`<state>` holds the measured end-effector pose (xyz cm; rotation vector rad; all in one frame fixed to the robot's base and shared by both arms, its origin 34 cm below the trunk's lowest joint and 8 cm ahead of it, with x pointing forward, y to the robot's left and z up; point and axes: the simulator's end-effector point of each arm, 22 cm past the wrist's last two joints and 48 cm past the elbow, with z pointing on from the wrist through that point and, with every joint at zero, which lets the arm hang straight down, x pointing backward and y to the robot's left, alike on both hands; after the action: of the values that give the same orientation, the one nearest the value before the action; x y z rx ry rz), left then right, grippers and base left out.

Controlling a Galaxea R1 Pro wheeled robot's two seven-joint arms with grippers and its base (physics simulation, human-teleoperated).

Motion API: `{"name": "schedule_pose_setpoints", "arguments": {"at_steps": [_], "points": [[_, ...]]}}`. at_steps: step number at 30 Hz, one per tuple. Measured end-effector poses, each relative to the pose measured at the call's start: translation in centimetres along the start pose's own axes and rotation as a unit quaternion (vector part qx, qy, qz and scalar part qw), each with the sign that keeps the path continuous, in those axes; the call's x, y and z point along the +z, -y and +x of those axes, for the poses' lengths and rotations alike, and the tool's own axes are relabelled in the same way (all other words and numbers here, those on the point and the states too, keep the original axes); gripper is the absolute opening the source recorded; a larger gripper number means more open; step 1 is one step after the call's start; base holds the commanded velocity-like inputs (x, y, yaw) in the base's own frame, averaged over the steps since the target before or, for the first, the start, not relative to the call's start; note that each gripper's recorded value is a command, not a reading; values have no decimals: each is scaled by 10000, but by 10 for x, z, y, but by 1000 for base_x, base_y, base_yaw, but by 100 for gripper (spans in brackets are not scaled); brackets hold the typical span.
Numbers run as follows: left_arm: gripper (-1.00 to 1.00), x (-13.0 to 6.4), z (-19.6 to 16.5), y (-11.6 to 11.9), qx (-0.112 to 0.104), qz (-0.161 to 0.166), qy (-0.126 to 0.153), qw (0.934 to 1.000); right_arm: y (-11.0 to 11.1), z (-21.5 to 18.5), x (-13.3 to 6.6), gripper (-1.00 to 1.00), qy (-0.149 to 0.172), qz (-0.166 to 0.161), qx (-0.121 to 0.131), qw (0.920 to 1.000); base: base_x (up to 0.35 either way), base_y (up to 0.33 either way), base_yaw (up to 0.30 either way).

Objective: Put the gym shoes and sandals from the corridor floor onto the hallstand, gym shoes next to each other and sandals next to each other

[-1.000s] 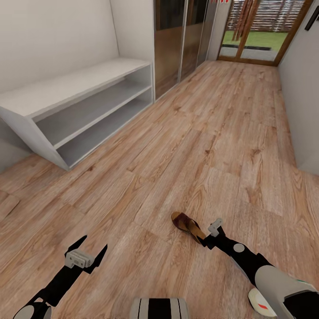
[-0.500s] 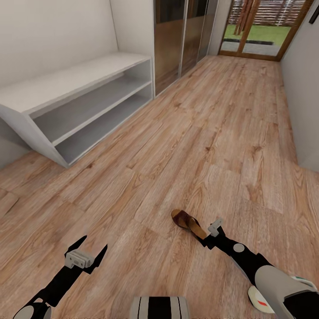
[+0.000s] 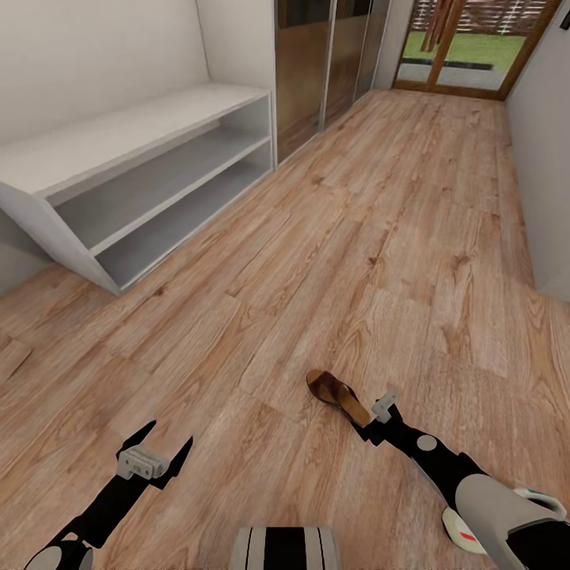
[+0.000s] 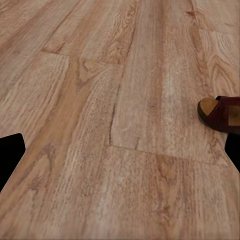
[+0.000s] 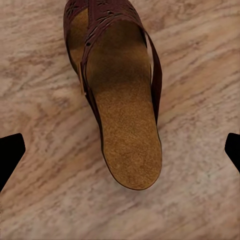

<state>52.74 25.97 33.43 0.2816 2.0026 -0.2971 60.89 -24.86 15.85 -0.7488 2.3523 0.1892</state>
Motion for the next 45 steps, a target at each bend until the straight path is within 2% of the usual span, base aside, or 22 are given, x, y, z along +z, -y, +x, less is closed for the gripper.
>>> {"name": "schedule_pose_setpoints", "arguments": {"at_steps": [23,45], "points": [[100,0,7,0,-24,5,-65,10000,5,5,0,100,36,12,-43,10000,0,0,0],[100,1,7,1,-26,12,-69,10000,24,11,-9,100,98,53,-301,9995,0,0,0]]}}
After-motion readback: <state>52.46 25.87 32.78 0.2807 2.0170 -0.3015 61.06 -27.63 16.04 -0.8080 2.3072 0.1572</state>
